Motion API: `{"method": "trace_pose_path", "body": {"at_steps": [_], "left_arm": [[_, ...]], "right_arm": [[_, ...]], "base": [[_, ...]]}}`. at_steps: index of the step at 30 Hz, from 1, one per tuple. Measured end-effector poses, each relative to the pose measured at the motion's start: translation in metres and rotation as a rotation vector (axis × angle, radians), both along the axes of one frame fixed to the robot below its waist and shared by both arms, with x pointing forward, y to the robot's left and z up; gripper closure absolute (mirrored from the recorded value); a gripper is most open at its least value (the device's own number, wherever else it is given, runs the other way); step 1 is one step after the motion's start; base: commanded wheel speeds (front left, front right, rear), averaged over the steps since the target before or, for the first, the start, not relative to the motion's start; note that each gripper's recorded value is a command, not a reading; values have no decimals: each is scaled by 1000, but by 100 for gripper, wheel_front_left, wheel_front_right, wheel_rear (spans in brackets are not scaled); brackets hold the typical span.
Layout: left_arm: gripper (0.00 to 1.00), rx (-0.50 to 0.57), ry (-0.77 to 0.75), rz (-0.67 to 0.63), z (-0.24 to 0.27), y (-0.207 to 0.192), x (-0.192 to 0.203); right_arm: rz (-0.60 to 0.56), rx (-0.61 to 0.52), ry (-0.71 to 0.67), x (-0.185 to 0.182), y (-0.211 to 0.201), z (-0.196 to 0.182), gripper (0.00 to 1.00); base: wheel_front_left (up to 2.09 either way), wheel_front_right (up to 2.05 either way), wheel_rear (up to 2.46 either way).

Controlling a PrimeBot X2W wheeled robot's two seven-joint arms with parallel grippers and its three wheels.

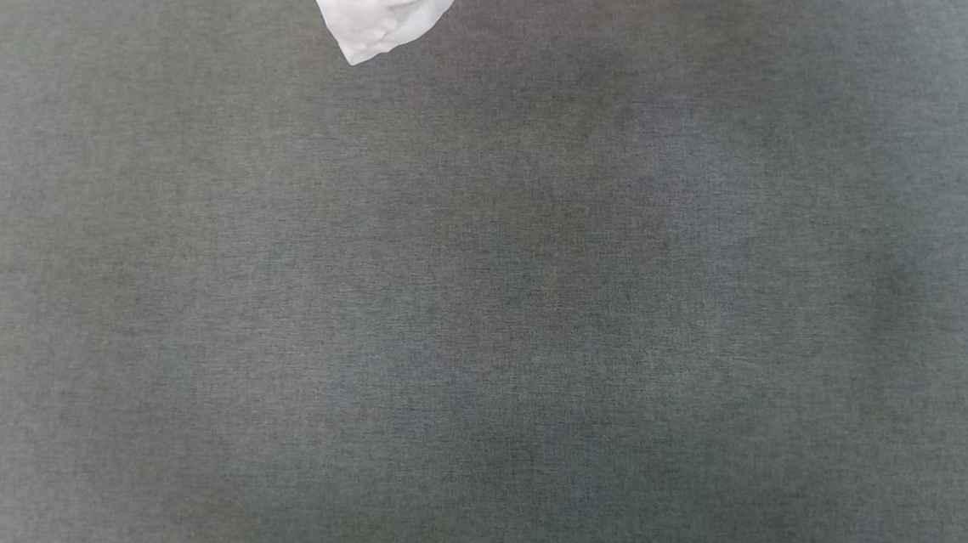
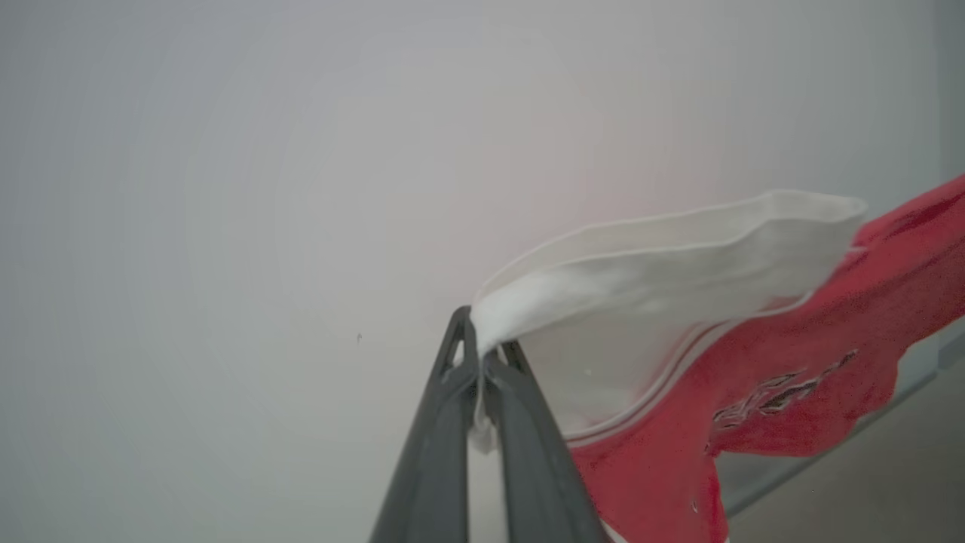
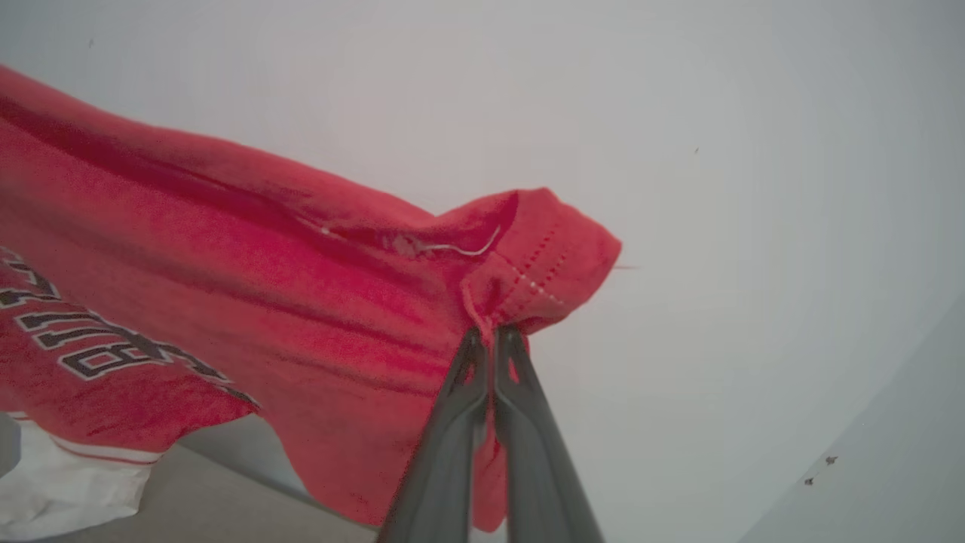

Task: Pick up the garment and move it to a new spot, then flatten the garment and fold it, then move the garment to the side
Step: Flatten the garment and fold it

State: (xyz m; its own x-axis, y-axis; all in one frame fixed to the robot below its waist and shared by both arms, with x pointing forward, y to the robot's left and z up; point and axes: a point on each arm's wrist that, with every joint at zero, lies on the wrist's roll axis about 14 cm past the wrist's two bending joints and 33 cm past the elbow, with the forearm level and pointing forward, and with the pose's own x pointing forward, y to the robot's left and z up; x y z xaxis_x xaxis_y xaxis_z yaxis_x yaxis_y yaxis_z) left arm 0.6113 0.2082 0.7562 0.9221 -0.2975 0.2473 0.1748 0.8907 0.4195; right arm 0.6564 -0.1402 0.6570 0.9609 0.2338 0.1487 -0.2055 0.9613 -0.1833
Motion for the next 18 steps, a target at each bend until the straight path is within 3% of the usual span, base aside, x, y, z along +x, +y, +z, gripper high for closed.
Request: {"method": "trace_pose_path", "body": {"at_steps": [8, 14, 18], "left_arm": [[100, -11, 389, 9, -126, 11, -27], [100, -86, 718, 10, -217, 22, -84], [100, -163, 908, 18, -261, 21, -126]], "right_arm": [[54, -17, 292, -28, 14, -101, 100], [90, -1, 500, -69, 13, -166, 100], [112, -5, 574, -93, 8, -187, 100]], "base": [[0, 0, 0], [0, 0, 0], [0, 0, 0]]}}
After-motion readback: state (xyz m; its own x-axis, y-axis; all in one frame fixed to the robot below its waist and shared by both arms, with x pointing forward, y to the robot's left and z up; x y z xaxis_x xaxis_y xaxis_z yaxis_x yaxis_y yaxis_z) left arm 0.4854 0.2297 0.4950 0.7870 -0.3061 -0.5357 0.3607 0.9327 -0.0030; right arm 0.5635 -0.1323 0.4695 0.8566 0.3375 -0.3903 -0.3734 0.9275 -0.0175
